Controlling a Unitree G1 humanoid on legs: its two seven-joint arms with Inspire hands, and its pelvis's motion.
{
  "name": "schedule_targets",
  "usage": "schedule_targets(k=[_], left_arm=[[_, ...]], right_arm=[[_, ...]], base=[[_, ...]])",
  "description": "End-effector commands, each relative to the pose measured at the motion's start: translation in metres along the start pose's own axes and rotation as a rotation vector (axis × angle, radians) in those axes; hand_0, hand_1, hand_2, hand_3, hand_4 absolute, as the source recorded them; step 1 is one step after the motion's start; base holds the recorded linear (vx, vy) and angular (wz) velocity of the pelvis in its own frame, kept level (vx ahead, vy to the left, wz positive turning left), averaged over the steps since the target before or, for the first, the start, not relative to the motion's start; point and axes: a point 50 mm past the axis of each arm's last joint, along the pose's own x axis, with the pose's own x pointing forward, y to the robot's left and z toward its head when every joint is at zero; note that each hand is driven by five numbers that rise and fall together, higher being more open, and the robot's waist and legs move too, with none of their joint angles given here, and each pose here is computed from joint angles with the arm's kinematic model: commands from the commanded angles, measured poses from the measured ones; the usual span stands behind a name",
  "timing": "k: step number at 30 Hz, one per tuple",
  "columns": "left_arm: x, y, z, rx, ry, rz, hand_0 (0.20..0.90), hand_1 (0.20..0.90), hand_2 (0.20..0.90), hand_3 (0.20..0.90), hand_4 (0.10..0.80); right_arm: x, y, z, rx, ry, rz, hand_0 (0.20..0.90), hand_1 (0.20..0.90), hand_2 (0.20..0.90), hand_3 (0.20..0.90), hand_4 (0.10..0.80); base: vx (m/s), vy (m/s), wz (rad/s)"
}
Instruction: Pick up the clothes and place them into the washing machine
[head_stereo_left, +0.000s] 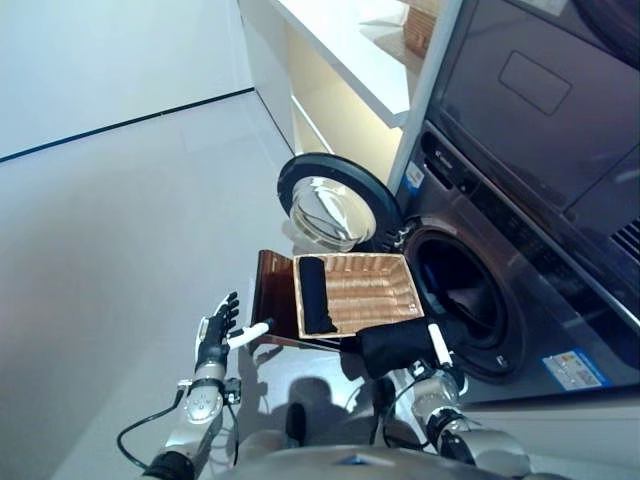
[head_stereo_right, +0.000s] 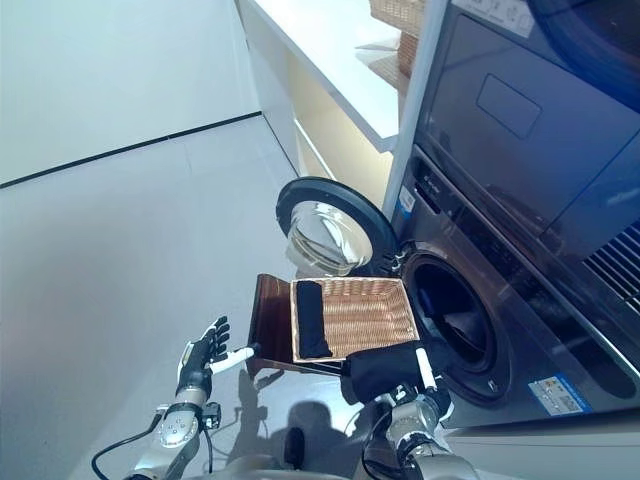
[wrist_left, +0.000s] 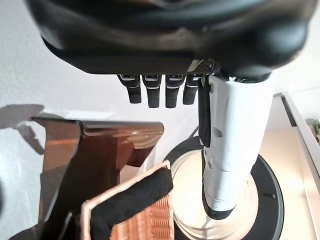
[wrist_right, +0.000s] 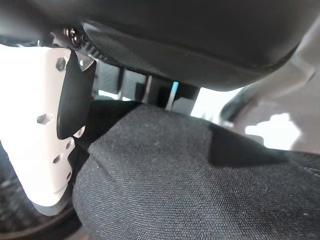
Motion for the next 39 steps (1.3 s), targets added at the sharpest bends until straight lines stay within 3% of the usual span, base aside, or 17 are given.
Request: schedule_targets(k=[1,8,14,27,31,39], left_arm=[[0.009,-0.009,0.043,-0.041,-0.230,-0.046,0.900,0.900,0.900,0.900,0.800],[0.005,-0.010,0.044,-0.062,-0.235,-0.064,0.900,0.900,0.900,0.900,0.800],[0.007,-0.009,0.038,-0.039,-0.202,-0.047,0.900,0.900,0.900,0.900,0.800],[0.004,-0.006,0.035,-0.016,-0.203,-0.063,0.900,0.900,0.900,0.900,0.800],[0.005,0.009,0.048,-0.047,-0.264,0.004,0.900,0.900,0.900,0.900,0.800],[0.006,0.007,0.078,-0.107,-0.400,0.006,0.900,0.900,0.900,0.900,0.800]], right_arm=[[0.004,0.012,0.030,0.010,-0.126,0.071,0.200,0.200,0.200,0.200,0.300],[0.004,-0.005,0.023,-0.007,-0.121,0.063,0.200,0.200,0.200,0.200,0.300],[0.000,0.016,0.018,-0.026,-0.111,0.116,0.200,0.200,0.200,0.200,0.300],[-0.001,0.000,0.007,-0.069,-0.064,0.114,0.200,0.200,0.200,0.200,0.300],[-0.003,0.022,0.009,-0.079,-0.074,0.163,0.200,0.200,0.200,0.200,0.300],[-0.011,0.063,0.018,0.018,-0.106,0.249,0.200,0.200,0.200,0.200,0.300]], base=[[0.350,-0.198,0.92],[0.235,-0.250,0.76],[0.147,-0.028,-0.13],[0.182,0.181,-0.39],[-0.046,0.103,-0.47],[-0.041,0.021,-0.23]])
